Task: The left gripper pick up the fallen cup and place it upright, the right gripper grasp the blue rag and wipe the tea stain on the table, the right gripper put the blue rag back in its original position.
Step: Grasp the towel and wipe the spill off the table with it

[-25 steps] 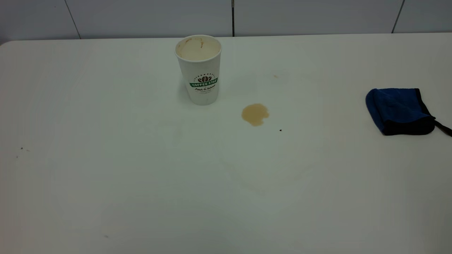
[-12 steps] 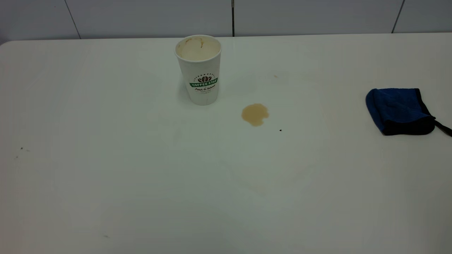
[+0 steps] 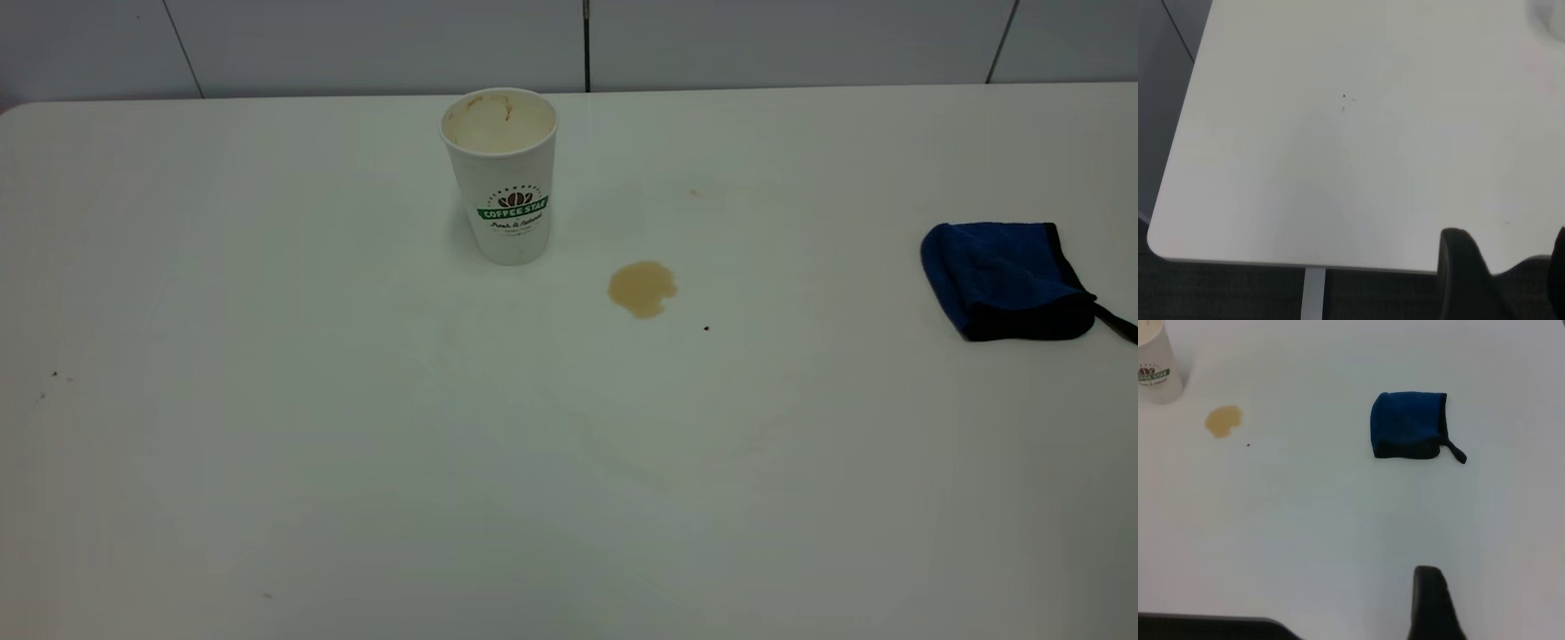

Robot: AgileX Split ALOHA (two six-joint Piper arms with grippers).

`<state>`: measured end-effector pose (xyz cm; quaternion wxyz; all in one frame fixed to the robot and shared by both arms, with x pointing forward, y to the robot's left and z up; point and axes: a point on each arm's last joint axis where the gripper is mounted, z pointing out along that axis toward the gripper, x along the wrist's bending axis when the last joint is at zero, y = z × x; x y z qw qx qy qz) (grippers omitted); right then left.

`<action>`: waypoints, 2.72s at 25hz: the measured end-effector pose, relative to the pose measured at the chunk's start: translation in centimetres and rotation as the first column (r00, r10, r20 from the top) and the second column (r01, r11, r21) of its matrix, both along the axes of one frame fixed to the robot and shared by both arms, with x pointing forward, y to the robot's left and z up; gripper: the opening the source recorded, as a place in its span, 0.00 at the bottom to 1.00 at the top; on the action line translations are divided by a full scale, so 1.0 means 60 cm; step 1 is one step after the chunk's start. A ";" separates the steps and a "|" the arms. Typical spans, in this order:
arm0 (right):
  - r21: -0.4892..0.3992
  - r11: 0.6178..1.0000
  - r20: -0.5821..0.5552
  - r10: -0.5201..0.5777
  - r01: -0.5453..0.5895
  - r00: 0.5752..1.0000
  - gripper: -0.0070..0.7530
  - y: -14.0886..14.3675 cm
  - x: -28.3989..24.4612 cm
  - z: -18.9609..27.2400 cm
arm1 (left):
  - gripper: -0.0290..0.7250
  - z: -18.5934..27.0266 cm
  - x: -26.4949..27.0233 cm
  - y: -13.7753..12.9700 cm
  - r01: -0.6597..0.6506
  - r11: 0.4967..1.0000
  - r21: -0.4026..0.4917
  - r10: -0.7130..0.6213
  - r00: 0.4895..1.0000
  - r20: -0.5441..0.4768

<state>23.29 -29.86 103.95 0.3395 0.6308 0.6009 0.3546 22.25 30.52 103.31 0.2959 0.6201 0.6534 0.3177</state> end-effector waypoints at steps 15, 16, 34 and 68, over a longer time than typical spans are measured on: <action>-0.011 1.000 -0.326 -0.001 -0.002 0.945 0.89 -0.002 0.325 0.044 | 0.50 0.000 0.000 0.000 0.000 1.000 0.000 0.000 1.000 0.000; -0.015 1.000 -0.354 0.003 -0.009 0.935 0.89 -0.002 0.353 0.033 | 0.50 0.000 0.000 0.000 0.000 1.000 0.000 0.000 1.000 0.000; 0.021 0.986 -0.668 0.137 -0.166 0.731 0.97 0.016 0.698 -0.242 | 0.50 0.000 0.000 0.000 0.000 1.000 0.000 0.000 1.000 0.000; -0.001 0.994 -0.786 0.066 -0.109 0.615 0.80 -0.075 0.798 -0.443 | 0.50 0.000 0.000 0.000 0.000 1.000 0.000 0.000 1.000 0.000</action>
